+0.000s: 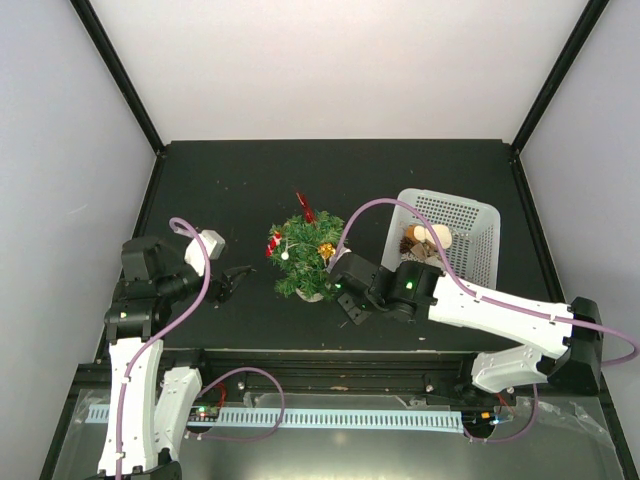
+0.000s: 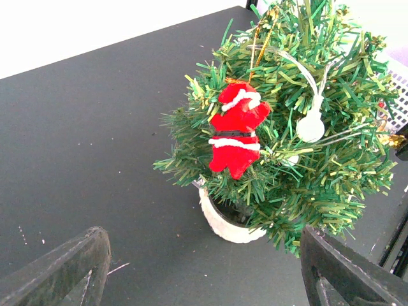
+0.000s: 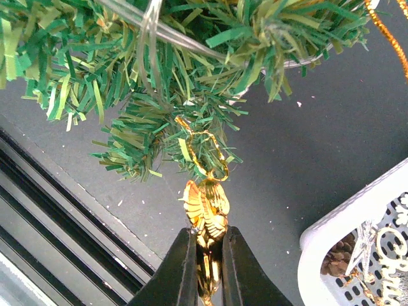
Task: Decorate the small christmas tree
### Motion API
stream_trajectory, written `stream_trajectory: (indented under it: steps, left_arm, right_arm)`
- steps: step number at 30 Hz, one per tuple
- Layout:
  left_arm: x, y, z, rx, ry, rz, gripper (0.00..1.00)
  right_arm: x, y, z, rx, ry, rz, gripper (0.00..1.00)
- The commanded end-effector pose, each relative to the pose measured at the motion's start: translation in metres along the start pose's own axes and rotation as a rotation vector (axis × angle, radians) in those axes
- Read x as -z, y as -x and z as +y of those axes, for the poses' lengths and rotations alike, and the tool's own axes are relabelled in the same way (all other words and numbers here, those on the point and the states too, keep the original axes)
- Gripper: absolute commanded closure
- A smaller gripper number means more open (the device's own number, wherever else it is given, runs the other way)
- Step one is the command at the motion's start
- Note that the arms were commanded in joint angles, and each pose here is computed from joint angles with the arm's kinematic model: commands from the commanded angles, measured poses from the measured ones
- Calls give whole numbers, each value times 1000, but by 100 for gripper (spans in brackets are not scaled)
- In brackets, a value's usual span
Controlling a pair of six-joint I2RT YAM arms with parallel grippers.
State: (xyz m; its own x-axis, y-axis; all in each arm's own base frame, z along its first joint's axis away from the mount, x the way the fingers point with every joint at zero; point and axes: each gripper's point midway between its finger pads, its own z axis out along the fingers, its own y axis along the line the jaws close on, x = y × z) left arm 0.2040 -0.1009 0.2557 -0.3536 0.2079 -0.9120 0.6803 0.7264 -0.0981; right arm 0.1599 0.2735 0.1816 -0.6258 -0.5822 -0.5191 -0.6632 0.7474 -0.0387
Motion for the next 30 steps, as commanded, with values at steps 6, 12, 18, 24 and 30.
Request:
stream_trajectory:
  steps: [6,12,18,24,30]
  left_arm:
    - [2,6,-3,-30,-16,-28,18]
    - [2,7,-4,-32,-15,-32,18]
    - [3,6,-3,-33,-12,-32,18]
    - [2,6,-3,-31,-11,-29,18]
    - [2,6,-3,-29,-14,-28,18]
  right_arm:
    - [2,0,5,-29,41,-16,99]
    - [-3,-6,6,-32,46,-4,99]
    - [-7,-7,6,-36,46,-4,99]
    - [-3,-4,3,-40,33,-21,99]
    - [7,3,-1,-47,20,-44,99]
